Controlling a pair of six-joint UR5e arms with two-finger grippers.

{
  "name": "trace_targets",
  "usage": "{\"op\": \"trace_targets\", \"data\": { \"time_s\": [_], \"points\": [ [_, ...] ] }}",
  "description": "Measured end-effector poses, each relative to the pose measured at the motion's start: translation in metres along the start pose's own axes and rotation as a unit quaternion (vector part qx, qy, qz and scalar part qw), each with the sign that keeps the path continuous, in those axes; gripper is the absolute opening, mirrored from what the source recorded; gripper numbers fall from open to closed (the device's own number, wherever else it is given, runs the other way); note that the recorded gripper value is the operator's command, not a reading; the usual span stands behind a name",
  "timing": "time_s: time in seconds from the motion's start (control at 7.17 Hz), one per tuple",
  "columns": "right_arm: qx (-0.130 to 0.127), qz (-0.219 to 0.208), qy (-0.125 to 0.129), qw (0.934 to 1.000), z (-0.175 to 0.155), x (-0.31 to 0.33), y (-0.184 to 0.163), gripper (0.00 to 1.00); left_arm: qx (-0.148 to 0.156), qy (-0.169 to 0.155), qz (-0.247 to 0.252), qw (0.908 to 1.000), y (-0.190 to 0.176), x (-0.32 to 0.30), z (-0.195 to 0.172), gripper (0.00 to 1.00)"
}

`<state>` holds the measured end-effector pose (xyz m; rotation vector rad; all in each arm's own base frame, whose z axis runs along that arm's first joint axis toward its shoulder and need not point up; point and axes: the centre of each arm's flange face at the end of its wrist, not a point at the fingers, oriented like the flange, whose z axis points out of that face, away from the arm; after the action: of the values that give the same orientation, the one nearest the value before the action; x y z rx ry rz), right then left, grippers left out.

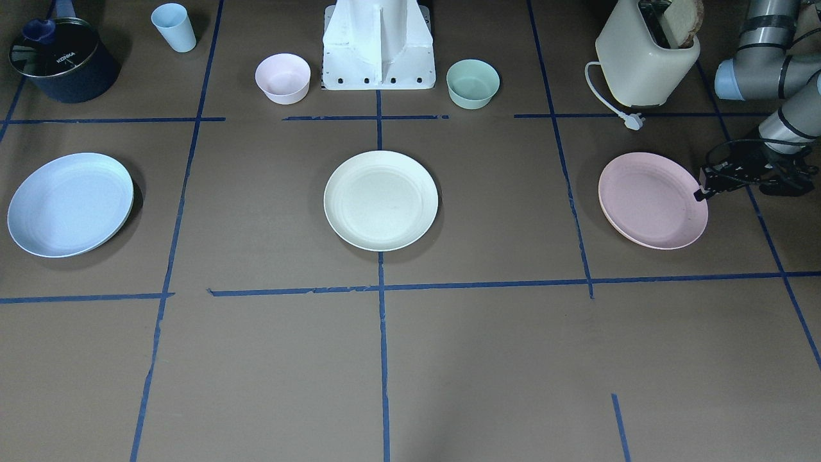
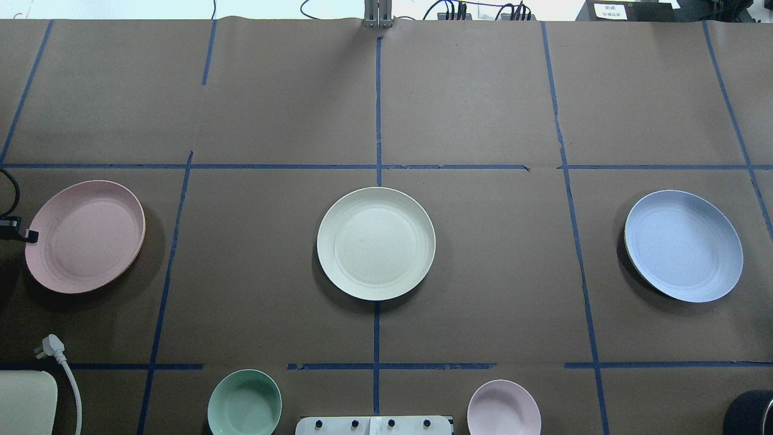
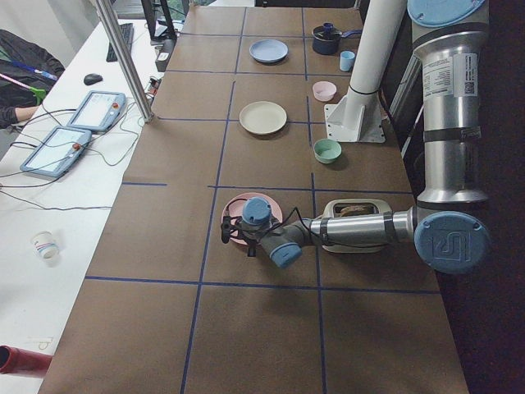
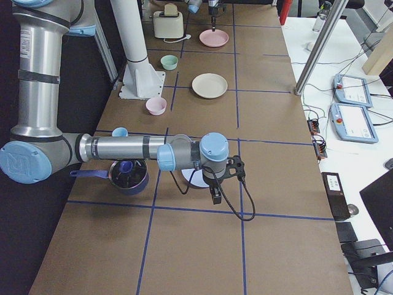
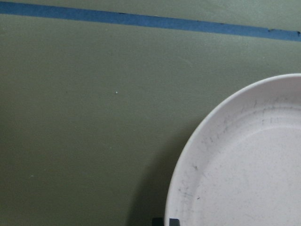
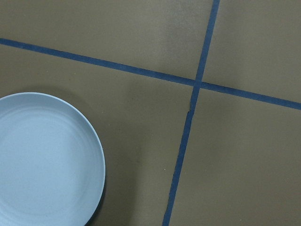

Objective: Stack three plates with pink and blue
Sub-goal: 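Grasp the pink plate rim with the left gripper and lift it, then carry the pink plate over the cream plate and lower it on top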

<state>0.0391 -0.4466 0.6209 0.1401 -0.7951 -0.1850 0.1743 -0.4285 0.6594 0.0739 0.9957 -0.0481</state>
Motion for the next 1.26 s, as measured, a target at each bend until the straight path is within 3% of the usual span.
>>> {"op": "trace_targets", "data": {
  "time_s": [0.28,0.7,0.98,1.26],
  "points": [
    [0.001,-0.001,0.0,1.0,-0.001,-0.001,0.0,1.0,-0.025,0.058,-0.004,0.998,-0.007,0.045,-0.02,0.0],
    [0.001,-0.001,0.0,1.0,-0.001,-0.001,0.0,1.0,-0.016,0.125,-0.058,0.9904,-0.062,0.185,-0.05,0.0],
    [0.001,-0.001,0.0,1.0,-0.001,-0.001,0.0,1.0,-0.02,0.121,-0.072,0.9898,-0.059,0.304,-0.042,0.0],
    [0.0,0.0,0.0,1.0,0.0,0.0,0.001,1.0,-0.006,0.075,-0.073,0.9945,-0.016,0.438,-0.012,0.0]
  ]
}}
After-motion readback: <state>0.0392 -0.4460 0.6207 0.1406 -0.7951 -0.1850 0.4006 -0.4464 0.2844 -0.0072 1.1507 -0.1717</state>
